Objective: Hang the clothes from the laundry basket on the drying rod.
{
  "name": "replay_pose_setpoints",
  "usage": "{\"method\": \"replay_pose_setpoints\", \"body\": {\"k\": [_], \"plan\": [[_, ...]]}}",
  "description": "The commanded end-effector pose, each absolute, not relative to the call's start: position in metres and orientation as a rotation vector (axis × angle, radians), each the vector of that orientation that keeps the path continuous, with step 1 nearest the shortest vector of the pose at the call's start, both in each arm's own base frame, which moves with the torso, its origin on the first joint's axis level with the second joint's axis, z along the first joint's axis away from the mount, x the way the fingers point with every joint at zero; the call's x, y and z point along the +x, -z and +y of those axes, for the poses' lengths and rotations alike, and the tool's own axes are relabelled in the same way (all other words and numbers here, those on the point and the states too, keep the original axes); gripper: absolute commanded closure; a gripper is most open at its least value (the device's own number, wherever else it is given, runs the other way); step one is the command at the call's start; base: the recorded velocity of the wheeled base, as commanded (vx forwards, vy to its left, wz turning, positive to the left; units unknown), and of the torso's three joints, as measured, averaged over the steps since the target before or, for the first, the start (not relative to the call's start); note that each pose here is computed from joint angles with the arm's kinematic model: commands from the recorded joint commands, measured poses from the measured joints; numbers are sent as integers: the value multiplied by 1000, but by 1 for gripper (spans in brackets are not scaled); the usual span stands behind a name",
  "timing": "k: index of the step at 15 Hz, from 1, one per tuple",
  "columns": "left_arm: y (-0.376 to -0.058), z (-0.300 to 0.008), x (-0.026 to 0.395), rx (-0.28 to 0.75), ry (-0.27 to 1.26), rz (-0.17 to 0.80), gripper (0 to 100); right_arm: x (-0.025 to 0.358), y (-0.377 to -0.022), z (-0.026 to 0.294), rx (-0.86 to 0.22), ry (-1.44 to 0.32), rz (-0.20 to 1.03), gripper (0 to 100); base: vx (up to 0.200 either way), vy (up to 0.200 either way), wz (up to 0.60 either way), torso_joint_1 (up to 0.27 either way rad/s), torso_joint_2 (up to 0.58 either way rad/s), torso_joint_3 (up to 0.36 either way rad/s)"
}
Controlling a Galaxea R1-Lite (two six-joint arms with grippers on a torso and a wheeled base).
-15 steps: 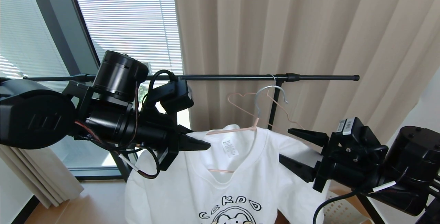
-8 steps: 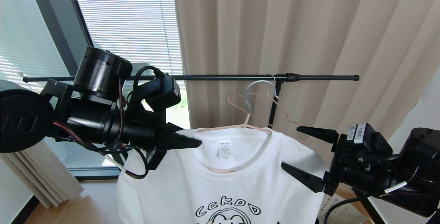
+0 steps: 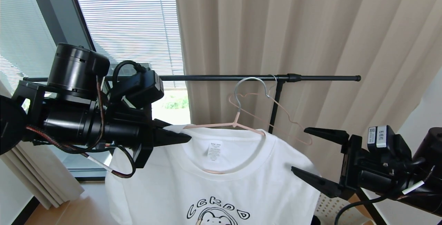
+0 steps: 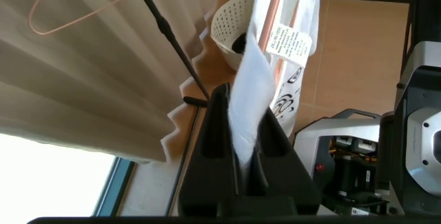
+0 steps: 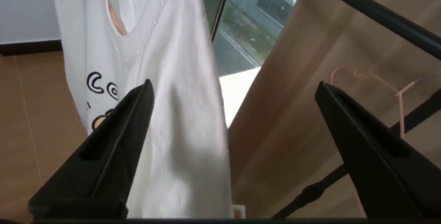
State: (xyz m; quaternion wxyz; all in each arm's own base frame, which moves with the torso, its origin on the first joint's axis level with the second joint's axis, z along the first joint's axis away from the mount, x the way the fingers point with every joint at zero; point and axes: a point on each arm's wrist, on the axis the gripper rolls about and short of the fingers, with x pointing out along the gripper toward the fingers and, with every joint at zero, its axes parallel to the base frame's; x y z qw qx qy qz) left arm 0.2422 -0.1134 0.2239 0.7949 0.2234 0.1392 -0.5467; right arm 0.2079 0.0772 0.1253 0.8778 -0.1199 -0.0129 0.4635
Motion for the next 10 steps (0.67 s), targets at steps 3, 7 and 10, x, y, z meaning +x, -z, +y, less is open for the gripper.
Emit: {"method": "replay_pose_setpoints", "body": {"k": [3, 7, 10], "plan": [[-232, -99, 226, 481, 1141, 272, 100, 212, -121, 57, -222, -1063, -24, 0, 0, 0, 0, 0, 0, 0], [-234, -89, 222, 477, 1105, 267, 100, 209, -113, 54, -203, -1096, 11, 0, 0, 0, 0, 0, 0, 0], [-240, -81, 219, 451, 1067, 261, 100, 218, -89, 60, -249, -1130, 59, 0, 0, 0, 0, 0, 0, 0]]}}
